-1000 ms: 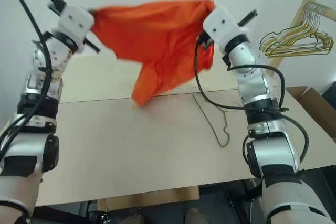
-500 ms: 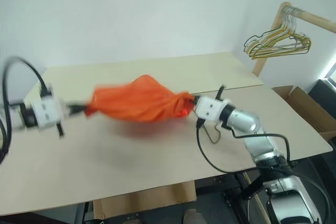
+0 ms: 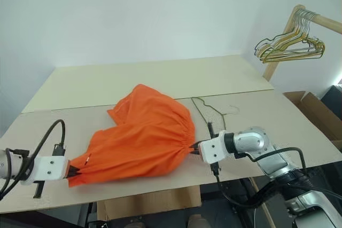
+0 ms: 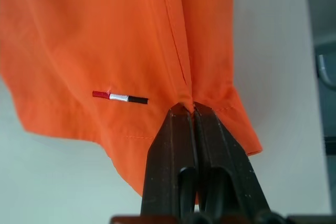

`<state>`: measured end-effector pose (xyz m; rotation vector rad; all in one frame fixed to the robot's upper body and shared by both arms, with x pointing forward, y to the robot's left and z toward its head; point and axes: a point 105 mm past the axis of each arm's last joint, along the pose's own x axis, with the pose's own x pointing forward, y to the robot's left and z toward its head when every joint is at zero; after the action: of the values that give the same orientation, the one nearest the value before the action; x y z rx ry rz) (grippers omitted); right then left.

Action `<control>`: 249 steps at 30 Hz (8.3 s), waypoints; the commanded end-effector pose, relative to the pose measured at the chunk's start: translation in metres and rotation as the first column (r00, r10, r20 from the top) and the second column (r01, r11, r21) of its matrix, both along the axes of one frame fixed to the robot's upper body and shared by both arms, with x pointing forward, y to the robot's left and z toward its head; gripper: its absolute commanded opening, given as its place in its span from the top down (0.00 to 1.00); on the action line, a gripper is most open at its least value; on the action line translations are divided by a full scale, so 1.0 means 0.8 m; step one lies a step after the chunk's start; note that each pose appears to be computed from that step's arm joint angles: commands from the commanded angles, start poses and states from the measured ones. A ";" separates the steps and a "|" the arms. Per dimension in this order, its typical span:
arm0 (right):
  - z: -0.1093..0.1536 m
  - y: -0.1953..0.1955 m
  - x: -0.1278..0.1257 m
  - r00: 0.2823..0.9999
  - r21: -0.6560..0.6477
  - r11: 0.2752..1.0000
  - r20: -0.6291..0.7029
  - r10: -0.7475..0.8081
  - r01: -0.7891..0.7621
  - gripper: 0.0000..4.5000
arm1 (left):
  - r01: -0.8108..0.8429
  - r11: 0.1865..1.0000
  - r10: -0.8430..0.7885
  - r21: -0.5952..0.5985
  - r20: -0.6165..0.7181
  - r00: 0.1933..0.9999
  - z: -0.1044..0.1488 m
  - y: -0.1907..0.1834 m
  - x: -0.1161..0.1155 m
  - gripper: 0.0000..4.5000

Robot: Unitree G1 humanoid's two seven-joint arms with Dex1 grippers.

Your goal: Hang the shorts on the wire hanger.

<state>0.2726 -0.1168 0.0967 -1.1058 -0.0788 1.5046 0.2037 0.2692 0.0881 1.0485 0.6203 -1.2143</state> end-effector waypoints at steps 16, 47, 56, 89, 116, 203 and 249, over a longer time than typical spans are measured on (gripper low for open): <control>0.007 -0.038 0.007 0.991 -0.226 0.966 0.006 0.133 -0.129 0.44 | 0.017 0.999 -0.016 0.050 -0.015 1.000 0.012 -0.007 -0.011 0.66; -0.011 -0.069 0.151 0.168 -0.033 0.211 -0.494 -0.853 0.977 0.00 | 0.188 0.746 -0.050 -0.639 0.228 0.972 0.147 -0.112 0.041 0.00; -0.055 -0.078 0.140 0.087 -0.183 0.193 -0.469 -0.879 0.964 0.12 | 0.201 0.713 -0.048 -0.672 0.239 0.970 0.151 -0.120 0.042 0.00; 0.094 0.002 0.100 0.594 0.572 0.330 -0.367 -0.716 0.751 0.99 | -0.391 -0.023 0.189 -0.920 -0.388 0.902 0.149 -0.164 0.140 0.00; 0.099 0.095 0.044 0.843 0.724 0.575 -0.014 -0.538 0.379 1.00 | -0.404 -0.251 0.076 -0.880 -0.434 0.898 0.177 -0.197 0.163 0.21; 0.114 0.036 0.055 0.693 0.498 0.781 -0.711 0.118 0.377 0.87 | 0.110 -0.010 -0.257 -0.994 0.109 0.960 0.234 -0.176 0.119 1.00; 0.113 0.044 0.045 0.531 0.447 0.828 -0.817 0.224 0.339 1.00 | 0.029 -0.060 -0.234 -0.998 0.042 0.971 0.212 -0.172 0.133 0.88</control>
<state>0.3062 -0.0811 0.1701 0.2134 0.2660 1.6521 0.3090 0.1283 0.2579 -0.3934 -0.4290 -1.4795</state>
